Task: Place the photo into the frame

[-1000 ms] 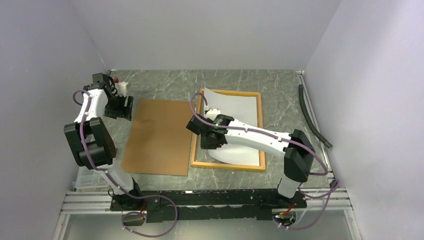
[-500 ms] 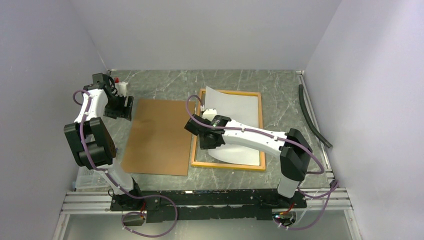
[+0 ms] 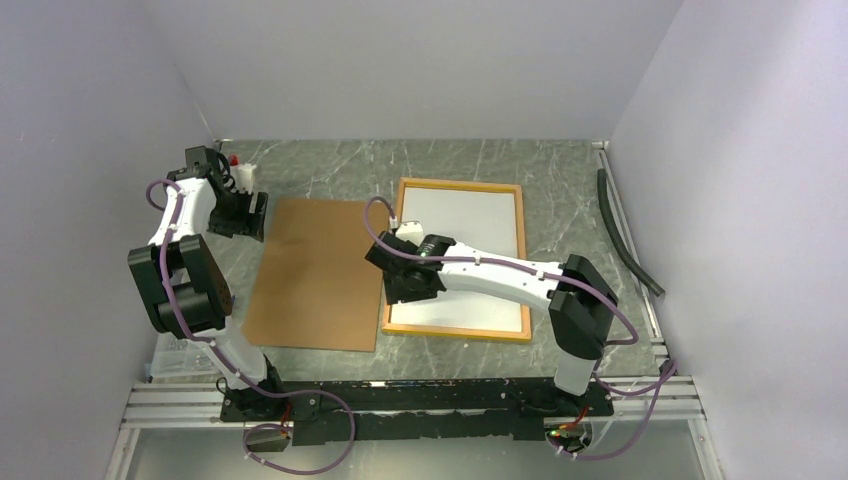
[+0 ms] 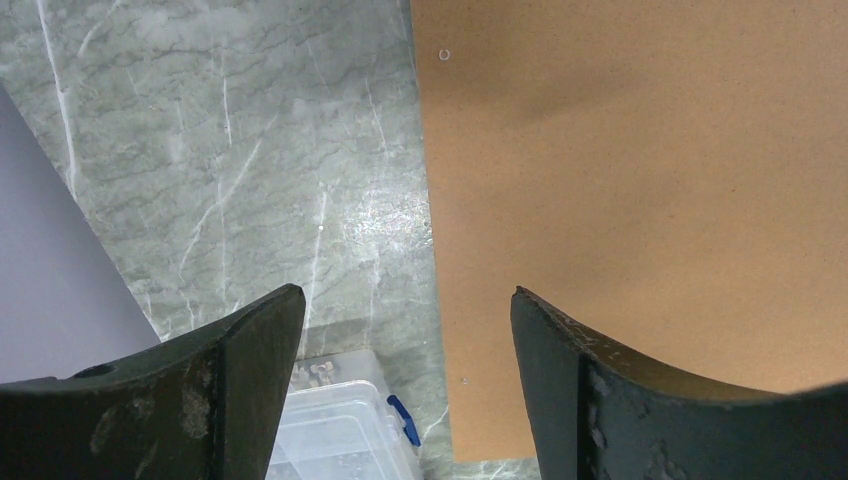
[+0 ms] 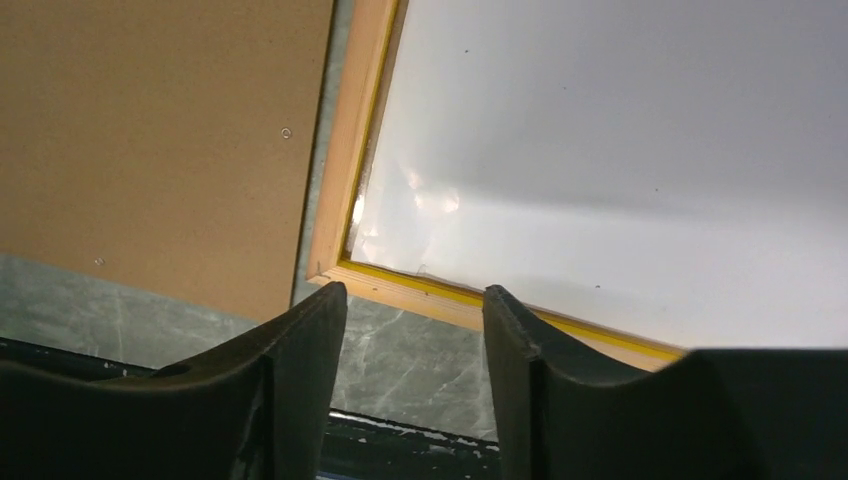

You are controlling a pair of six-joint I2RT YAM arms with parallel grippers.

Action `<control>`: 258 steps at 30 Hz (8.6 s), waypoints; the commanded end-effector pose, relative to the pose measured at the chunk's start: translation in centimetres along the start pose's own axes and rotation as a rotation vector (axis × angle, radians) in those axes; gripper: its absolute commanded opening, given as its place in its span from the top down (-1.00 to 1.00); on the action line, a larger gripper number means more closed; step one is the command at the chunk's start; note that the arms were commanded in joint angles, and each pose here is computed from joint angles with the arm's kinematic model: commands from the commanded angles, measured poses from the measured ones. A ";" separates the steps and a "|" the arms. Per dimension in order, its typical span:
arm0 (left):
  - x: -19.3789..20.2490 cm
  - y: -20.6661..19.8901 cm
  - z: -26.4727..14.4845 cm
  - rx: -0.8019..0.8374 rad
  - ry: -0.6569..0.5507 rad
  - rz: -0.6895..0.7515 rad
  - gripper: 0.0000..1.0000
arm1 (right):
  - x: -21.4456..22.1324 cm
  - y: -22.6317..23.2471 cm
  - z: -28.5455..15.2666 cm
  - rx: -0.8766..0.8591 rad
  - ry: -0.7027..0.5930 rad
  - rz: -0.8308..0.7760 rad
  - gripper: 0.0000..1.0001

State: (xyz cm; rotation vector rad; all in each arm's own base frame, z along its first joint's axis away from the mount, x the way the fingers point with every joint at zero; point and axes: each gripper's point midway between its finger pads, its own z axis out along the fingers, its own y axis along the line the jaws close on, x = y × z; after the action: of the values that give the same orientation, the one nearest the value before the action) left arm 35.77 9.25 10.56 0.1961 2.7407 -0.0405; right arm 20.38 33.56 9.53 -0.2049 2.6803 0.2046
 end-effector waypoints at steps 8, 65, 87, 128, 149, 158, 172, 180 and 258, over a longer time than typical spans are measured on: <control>-0.8 -0.7 -1.2 0.024 -0.039 0.010 -0.62 | -2.5 3.2 -1.9 -0.165 -0.092 0.006 -0.30; 7.5 -3.8 9.9 0.145 0.225 0.048 -0.38 | -13.2 13.1 4.0 -0.767 -0.024 0.419 -0.73; 7.3 -5.7 9.5 0.248 0.243 0.047 -0.27 | -14.6 15.9 -9.7 -1.378 -0.153 0.402 -0.48; -0.5 -16.8 -18.0 0.145 -0.533 0.938 -0.69 | -27.5 7.5 -16.4 -1.057 -0.205 0.702 1.00; 1.6 -21.0 -24.3 0.121 -0.952 1.324 -0.52 | -24.3 10.9 -17.5 -1.240 -0.022 0.769 1.00; 4.2 -20.7 -24.7 0.054 -0.937 1.490 -0.52 | -24.1 11.1 -17.3 -1.240 -0.010 0.774 1.00; 5.4 -20.8 -25.8 0.052 -0.947 1.482 -0.49 | -24.4 11.4 -18.4 -1.246 -0.028 0.777 1.00; 2.8 -21.4 -26.0 0.060 -1.037 1.407 -0.37 | -23.2 12.9 -18.5 -1.263 0.002 0.778 1.00; 3.7 -22.3 -29.0 0.025 -1.105 1.569 0.91 | -14.1 10.9 -13.1 -0.645 -0.948 -1.268 0.71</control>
State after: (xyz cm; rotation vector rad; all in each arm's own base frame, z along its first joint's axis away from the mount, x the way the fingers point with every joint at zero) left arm 17.82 -9.92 31.06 1.6619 1.1894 0.0693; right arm 24.75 42.09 24.12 -1.5527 1.2284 0.5613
